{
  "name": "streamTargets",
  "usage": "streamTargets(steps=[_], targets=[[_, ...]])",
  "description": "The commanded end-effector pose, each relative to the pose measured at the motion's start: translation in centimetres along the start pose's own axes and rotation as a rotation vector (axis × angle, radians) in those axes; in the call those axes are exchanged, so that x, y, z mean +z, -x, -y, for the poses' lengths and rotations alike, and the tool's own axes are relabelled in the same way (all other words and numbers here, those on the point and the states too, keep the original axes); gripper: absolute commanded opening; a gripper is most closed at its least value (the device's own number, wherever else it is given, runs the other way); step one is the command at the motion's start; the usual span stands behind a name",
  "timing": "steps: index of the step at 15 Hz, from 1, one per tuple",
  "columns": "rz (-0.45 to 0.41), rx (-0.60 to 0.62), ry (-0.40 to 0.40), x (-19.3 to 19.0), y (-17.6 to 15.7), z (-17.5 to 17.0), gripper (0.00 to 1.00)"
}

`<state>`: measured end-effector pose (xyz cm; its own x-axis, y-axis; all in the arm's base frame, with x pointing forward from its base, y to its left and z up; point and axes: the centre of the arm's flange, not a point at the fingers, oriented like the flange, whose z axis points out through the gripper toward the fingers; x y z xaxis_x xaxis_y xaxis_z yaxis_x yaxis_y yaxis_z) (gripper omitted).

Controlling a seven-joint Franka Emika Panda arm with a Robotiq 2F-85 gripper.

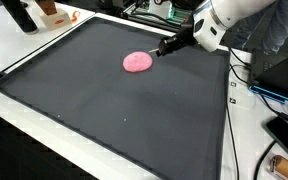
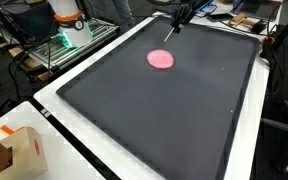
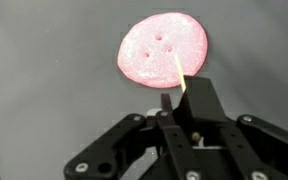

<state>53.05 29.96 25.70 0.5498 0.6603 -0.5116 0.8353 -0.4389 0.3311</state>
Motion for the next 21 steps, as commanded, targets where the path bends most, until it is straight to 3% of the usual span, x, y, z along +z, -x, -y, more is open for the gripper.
streamTargets(steps=[1,12,21], targets=[[0.050,0.041,0.027,0.5,-2.1,0.2,0.06],[0.109,0.165,0.034,1.7,-3.6,0.8,0.06],[0.087,0.230,-0.012,1.8,-1.4,-1.7,0.06]])
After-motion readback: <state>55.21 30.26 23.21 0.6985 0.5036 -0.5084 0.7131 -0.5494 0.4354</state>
